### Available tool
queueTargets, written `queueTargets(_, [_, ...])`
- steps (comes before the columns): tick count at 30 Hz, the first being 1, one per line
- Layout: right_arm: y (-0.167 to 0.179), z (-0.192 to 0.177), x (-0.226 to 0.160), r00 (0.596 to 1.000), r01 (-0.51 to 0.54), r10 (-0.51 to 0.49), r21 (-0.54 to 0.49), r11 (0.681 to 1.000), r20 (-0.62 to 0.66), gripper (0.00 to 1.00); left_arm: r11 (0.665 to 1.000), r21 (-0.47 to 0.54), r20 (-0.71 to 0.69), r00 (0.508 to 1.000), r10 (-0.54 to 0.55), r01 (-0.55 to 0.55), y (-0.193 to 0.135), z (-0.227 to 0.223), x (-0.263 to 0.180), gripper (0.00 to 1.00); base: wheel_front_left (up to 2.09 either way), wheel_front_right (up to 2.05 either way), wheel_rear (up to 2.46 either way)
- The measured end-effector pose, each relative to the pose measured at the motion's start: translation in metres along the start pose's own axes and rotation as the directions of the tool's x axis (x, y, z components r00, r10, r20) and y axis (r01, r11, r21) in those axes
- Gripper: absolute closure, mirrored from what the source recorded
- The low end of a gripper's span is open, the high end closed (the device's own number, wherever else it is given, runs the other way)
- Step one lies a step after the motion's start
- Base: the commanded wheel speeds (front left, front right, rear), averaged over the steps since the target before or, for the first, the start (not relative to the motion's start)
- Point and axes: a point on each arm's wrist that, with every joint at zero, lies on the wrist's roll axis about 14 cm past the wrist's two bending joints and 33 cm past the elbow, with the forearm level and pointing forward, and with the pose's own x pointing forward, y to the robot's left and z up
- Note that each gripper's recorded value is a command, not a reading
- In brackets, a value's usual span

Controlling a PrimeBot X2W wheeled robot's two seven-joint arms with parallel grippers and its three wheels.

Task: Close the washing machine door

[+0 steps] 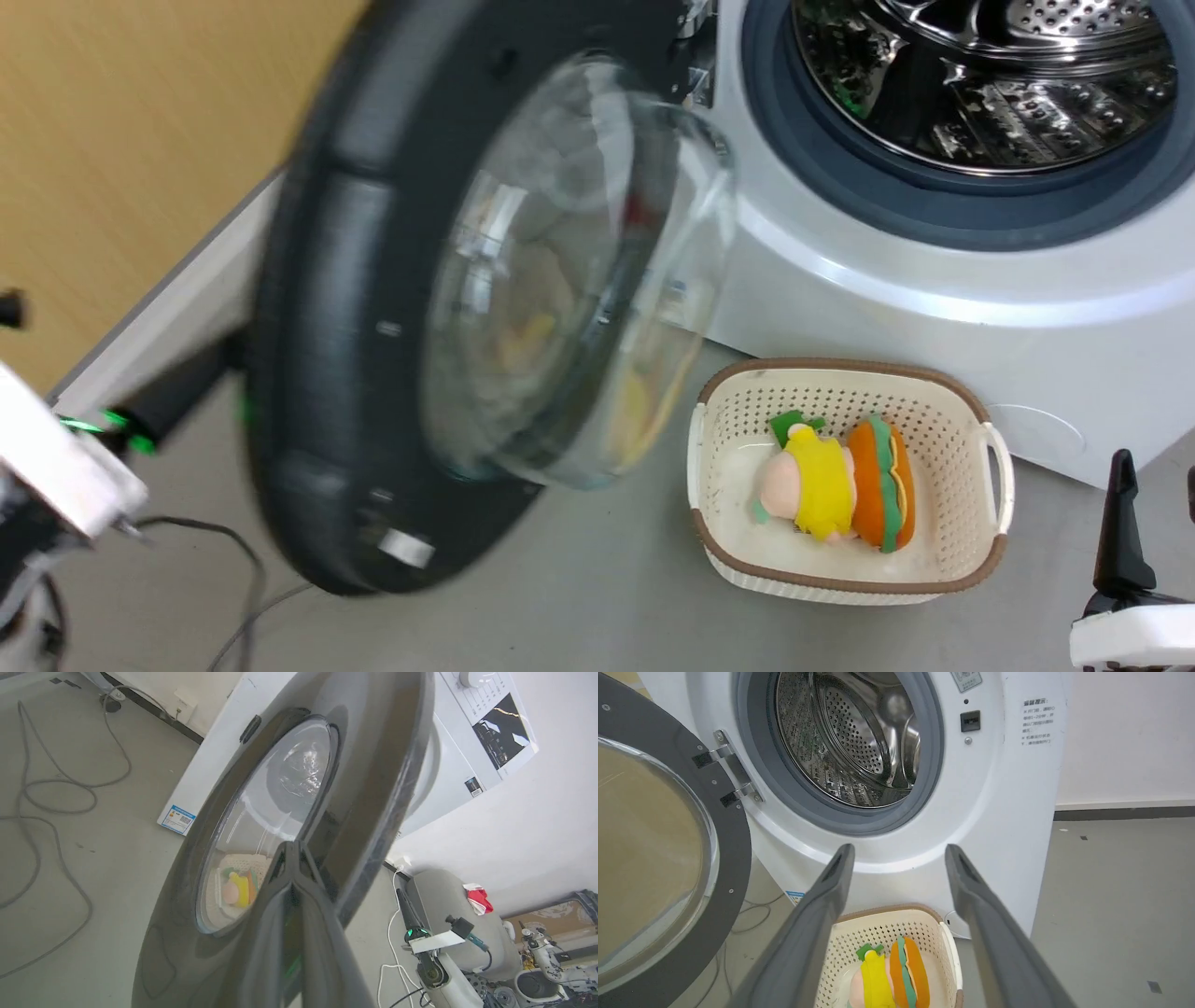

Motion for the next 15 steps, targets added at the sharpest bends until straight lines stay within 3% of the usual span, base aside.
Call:
queueTargets(7, [-0.003, 0.003, -0.002, 1.000, 0.009, -0.009, -0.002, 1.000, 0.009, 0.00, 0.982, 0.003, -0.106, 0.977, -0.188, 0.189, -0.057, -0.049, 0.015, 1.00, 0.00, 0.00, 0.00])
queueTargets(15, [-0.014, 0.006, -0.010, 0.999, 0.037, -0.037, -0.006, 0.999, 0.014, 0.00, 0.923, -0.154, -0.158, 0.914, -0.375, 0.352, -0.111, -0.106, 0.052, 1.00, 0.00, 0.00, 0.00])
